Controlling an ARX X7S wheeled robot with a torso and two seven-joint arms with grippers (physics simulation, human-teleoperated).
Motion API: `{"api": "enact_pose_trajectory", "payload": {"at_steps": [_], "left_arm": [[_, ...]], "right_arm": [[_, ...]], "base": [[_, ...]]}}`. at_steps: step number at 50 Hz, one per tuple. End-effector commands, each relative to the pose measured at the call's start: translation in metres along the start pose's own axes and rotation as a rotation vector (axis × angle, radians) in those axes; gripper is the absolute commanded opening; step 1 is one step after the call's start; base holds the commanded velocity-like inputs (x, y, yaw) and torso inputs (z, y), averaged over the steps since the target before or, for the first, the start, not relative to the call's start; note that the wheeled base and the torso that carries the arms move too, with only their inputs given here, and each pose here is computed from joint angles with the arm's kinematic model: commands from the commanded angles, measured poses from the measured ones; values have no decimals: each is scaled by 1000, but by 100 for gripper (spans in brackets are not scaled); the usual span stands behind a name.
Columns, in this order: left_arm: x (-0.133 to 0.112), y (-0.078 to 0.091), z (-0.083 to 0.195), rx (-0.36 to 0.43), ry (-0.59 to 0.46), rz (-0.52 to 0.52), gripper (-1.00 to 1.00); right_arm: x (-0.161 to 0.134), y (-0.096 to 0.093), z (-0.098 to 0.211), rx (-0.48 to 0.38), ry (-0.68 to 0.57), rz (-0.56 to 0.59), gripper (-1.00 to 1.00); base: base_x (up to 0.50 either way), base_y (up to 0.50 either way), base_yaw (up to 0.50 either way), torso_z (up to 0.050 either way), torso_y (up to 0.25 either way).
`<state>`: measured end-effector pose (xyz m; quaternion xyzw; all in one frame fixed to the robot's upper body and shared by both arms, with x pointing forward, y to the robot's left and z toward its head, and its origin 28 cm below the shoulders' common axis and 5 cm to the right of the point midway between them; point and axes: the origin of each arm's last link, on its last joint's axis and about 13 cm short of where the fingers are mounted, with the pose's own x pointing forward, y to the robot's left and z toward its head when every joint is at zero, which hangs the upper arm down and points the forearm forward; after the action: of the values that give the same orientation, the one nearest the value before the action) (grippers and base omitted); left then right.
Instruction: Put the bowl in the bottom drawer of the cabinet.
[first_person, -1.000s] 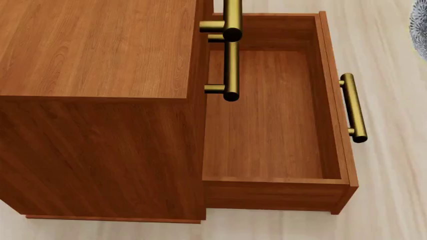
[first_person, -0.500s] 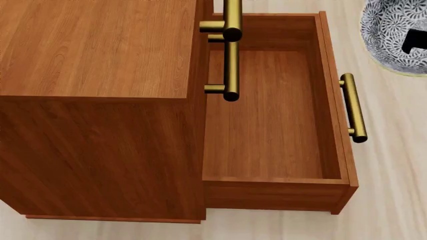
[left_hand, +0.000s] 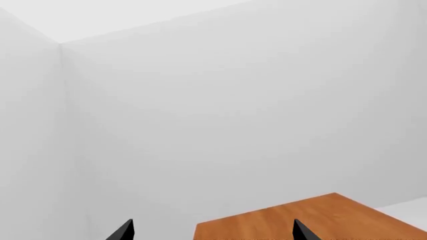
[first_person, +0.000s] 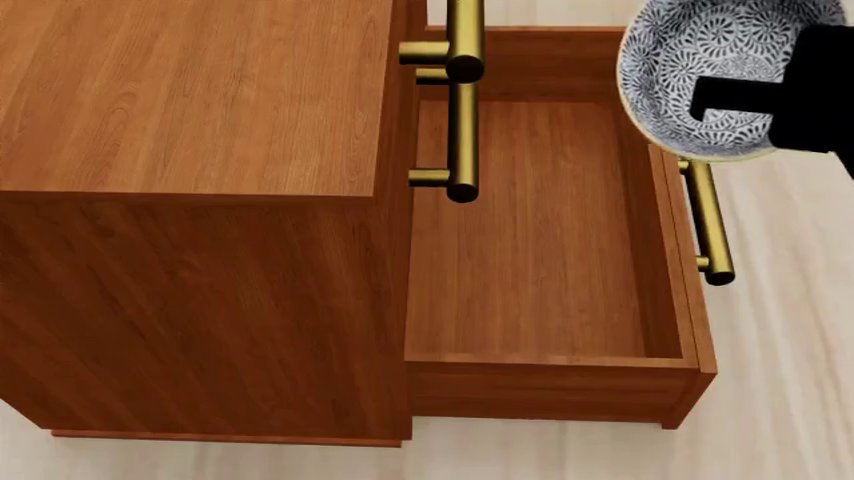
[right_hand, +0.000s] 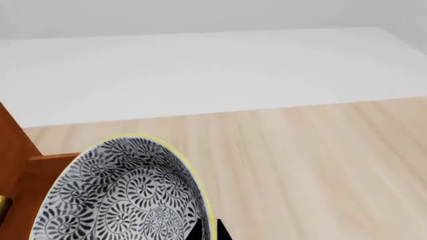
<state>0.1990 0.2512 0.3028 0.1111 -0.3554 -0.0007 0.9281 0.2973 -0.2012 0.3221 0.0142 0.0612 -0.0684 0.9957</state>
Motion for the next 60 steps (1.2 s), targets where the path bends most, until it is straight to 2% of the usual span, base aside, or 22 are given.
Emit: {"api": "enact_pose_trajectory", "payload": {"at_steps": [1, 18, 23, 60], "left_arm": [[-1, 0, -1, 1, 2, 2, 100], [-2, 2, -2, 2, 5, 6, 100], [-2, 2, -2, 2, 5, 9, 100], [-2, 4, 1, 5, 1, 13, 100]], "right_arm": [[7, 11, 0, -22, 2, 27, -100], [17, 20, -6, -54, 31, 60, -100], [19, 21, -6, -103, 41, 72, -100], [18, 24, -13, -233, 82, 188, -100]], "base": [[0, 0, 0, 0, 0], [0, 0, 0, 0, 1], [0, 0, 0, 0, 0], [0, 0, 0, 0, 1]]}}
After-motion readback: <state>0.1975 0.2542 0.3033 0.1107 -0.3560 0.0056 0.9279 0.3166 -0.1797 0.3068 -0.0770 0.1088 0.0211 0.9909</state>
